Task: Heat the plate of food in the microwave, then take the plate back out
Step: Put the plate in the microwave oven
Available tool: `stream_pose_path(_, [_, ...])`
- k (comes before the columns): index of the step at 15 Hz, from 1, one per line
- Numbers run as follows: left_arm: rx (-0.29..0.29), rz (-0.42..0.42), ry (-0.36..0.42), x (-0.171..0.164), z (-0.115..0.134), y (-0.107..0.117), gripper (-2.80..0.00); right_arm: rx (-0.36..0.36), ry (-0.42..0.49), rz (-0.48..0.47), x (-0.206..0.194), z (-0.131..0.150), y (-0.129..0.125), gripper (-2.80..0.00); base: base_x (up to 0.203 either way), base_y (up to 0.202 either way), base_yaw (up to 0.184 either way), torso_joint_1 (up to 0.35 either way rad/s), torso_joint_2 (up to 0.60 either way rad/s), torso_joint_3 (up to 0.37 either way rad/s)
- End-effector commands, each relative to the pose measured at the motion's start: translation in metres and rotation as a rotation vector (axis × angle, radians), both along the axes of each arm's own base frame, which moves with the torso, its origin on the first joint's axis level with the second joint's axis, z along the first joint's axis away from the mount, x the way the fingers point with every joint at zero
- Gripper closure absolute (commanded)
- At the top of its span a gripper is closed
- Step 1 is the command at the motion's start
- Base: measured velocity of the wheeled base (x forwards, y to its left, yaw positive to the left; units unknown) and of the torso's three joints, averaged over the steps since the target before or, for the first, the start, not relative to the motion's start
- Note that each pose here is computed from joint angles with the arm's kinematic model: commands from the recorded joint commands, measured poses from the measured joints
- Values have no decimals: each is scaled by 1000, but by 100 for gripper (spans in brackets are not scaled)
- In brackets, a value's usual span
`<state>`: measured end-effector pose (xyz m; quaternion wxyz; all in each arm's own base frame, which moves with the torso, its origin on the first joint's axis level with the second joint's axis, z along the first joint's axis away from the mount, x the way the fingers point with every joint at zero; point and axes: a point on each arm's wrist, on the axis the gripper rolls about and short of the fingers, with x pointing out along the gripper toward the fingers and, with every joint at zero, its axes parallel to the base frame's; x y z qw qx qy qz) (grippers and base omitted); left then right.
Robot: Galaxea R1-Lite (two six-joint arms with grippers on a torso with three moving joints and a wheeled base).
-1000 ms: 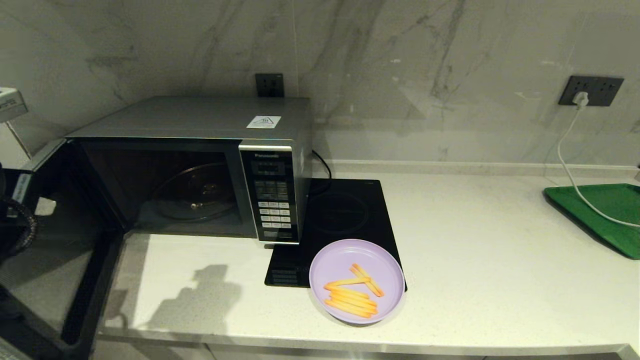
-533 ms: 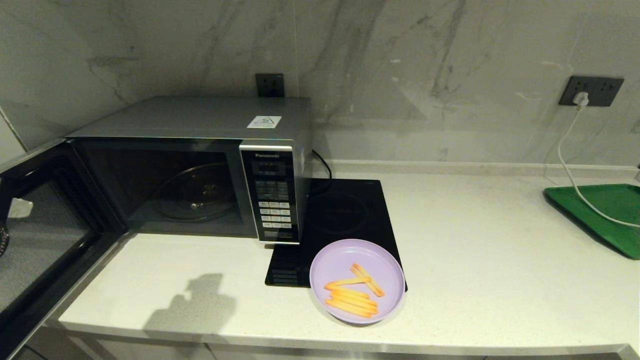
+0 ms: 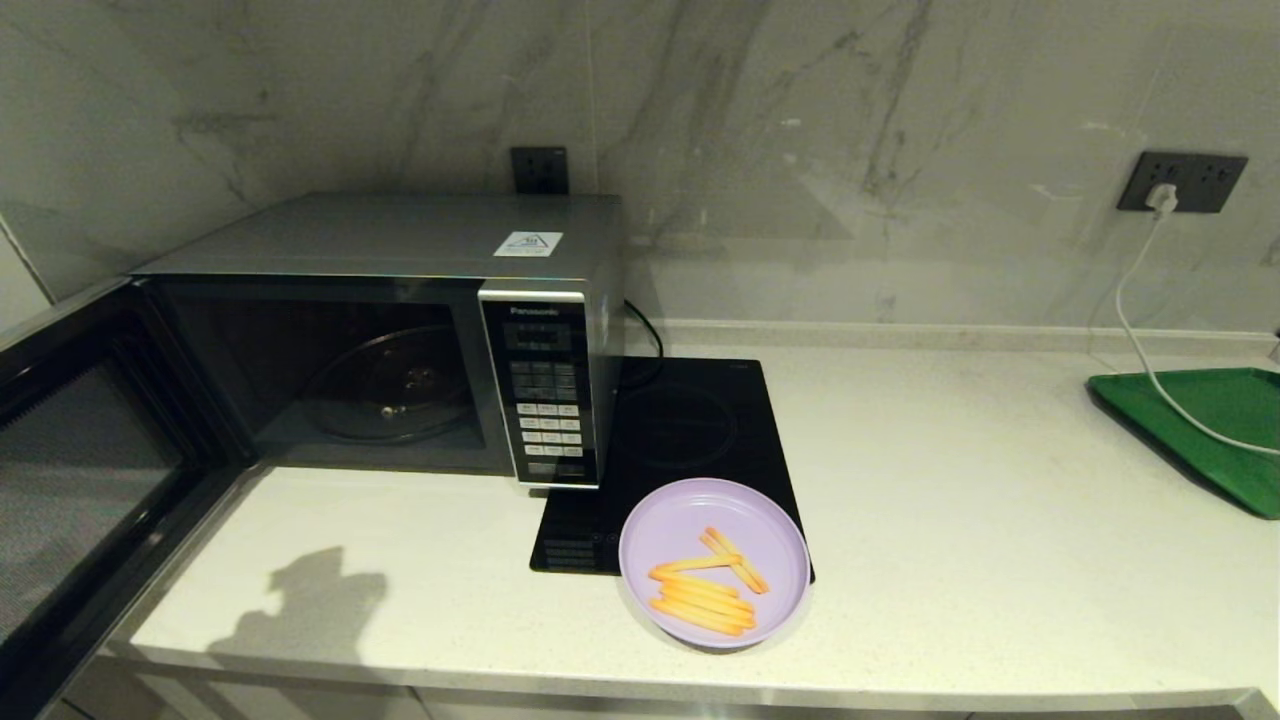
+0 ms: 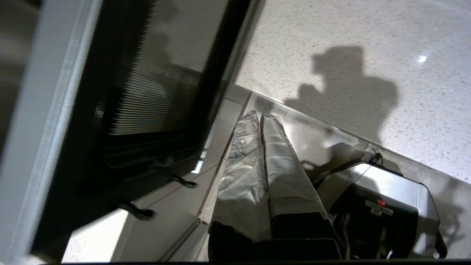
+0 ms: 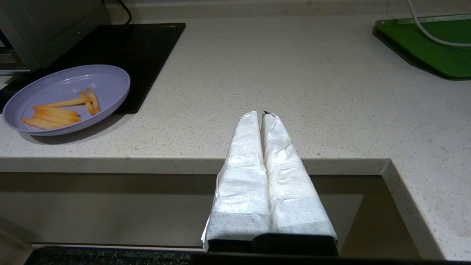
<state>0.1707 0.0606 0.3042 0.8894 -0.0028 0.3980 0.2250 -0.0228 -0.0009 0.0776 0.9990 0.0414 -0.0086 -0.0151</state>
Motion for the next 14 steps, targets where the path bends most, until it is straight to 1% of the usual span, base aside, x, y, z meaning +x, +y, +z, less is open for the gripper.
stream_pose_path(1, [-6,31,24,4,-4,7,0,0,-1,2,0,0,0,0,0,0,0,0,0,0])
stream_pose_path(4, [-4,51,21,7,-5,13,0,0,-1,0,0,0,0,0,0,0,0,0,0,0])
stream_pose_path(7, [26,95,-34,16,-4,28,0,0,0,0,0,0,0,0,0,0,0,0,0,0])
stream_pose_path(14, [25,90,-28,18,-5,28,0,0,0,1,0,0,0,0,0,0,0,0,0,0])
